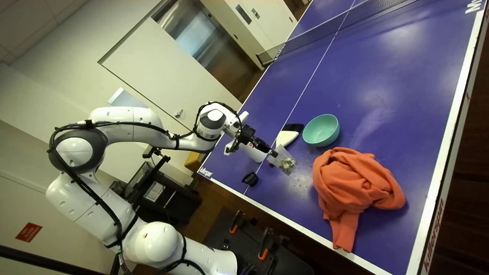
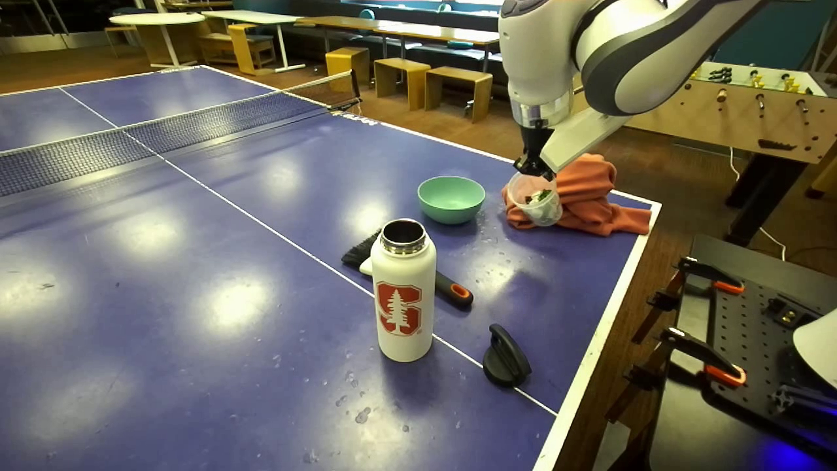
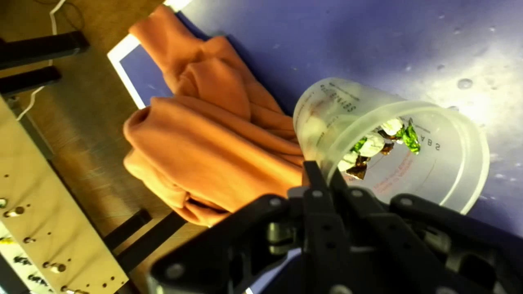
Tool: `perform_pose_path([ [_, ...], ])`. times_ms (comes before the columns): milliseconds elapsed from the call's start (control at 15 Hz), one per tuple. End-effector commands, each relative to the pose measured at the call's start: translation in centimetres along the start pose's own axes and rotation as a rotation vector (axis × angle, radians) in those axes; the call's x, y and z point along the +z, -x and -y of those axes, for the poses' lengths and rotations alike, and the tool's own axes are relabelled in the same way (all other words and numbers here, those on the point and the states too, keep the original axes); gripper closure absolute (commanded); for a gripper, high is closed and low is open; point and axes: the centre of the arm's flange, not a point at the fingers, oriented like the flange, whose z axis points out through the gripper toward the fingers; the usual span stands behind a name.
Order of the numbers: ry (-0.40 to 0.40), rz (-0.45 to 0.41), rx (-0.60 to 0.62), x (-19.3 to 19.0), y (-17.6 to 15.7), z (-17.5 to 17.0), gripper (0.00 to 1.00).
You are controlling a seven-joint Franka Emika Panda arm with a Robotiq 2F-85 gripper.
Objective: Pour the sweets out of the cup and onto the table
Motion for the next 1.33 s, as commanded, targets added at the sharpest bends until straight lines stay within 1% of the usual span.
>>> perform_pose_path([
  [0,0.205,0.004,-0.037,-0.3,0.9,1.5,0.99],
  [400,0.530,-0.014,-0.106,2.0,2.5,4.8,0.99],
  [600,0.653,0.027,-0.145,4.3,2.6,6.0,0.99],
  [933,0.806,0.120,-0.178,8.2,2.2,6.7,0.99],
  [1267,0.918,0.195,-0.196,10.6,1.5,6.8,0.99],
])
